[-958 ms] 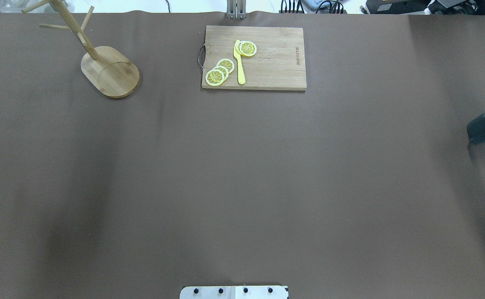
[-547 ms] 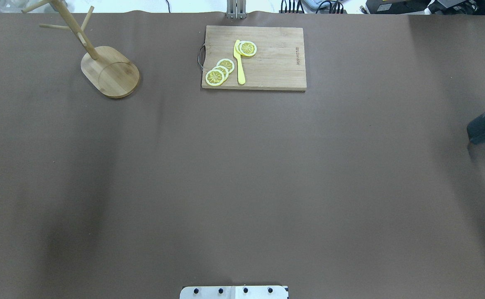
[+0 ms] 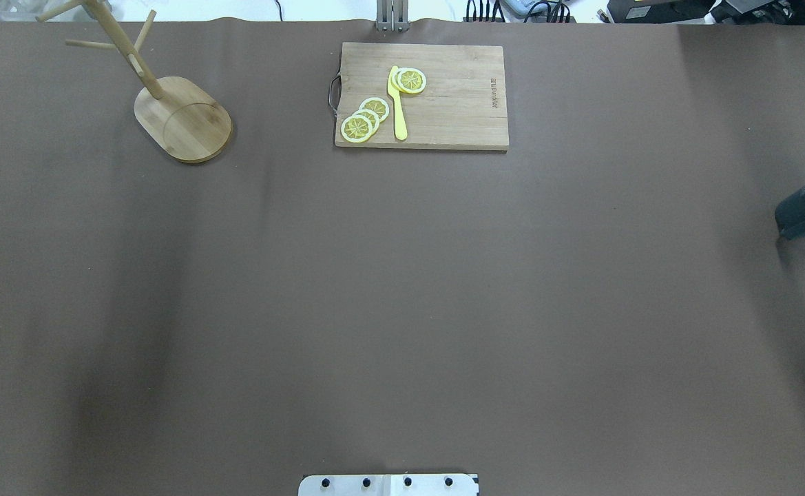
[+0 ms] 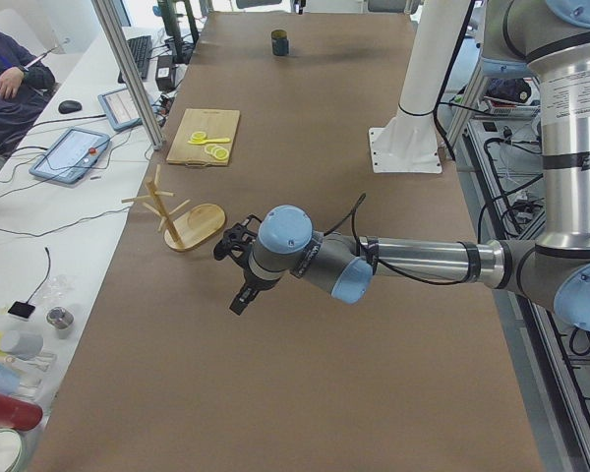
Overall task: Hang cup on storage rack
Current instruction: 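Grasp the blue mug by its rim with the right gripper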
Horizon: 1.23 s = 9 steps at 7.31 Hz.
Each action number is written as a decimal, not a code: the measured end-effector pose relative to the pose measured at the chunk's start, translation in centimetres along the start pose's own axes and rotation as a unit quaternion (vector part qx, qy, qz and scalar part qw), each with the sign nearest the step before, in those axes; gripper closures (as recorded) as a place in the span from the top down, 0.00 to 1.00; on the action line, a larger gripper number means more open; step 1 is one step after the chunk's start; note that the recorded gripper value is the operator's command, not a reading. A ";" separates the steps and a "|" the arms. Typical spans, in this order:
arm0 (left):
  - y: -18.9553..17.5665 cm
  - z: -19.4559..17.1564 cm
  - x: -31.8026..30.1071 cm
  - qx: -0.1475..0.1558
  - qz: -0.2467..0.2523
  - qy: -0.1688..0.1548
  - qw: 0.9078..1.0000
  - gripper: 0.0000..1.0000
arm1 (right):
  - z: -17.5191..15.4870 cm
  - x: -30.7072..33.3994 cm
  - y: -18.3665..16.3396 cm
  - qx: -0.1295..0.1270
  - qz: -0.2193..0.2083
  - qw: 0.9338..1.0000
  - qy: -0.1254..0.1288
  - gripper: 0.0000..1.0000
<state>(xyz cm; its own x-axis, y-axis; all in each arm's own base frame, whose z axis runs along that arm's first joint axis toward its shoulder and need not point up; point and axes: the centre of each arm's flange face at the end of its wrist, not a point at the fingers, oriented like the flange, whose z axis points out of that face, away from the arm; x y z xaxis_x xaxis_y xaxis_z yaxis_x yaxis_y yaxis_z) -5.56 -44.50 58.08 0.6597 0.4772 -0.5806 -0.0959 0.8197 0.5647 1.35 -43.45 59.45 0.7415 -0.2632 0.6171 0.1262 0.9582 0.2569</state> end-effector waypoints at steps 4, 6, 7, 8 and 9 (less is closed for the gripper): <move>-0.1 -0.1 0.1 0.002 0.001 0.001 1.000 1.00 | 5.7 4.4 -4.7 0.028 0.029 0.999 -0.014 0.99; -0.2 -0.1 0.2 0.002 0.002 0.002 1.000 1.00 | 6.4 4.8 -5.4 0.030 0.034 0.999 -0.021 0.94; -0.2 -0.1 0.2 0.002 0.003 0.002 1.000 1.00 | 6.6 4.7 -5.9 0.029 0.036 0.999 -0.024 0.92; -0.3 -0.2 0.3 0.003 0.003 0.002 1.000 1.00 | 6.9 4.8 -6.7 0.027 0.043 0.998 -0.026 0.91; -0.3 -0.2 0.3 0.003 0.004 0.002 1.000 1.00 | 7.3 5.0 -7.2 0.025 0.054 0.998 -0.027 0.89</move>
<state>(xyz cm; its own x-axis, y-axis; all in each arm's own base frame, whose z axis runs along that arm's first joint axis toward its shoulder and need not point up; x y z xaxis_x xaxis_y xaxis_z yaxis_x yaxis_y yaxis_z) -5.47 -44.54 57.64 0.6564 0.4843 -0.5784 -0.0963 0.8142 0.5725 -0.71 -52.53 66.13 0.7125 -0.1647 0.6821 0.0135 0.9751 0.2214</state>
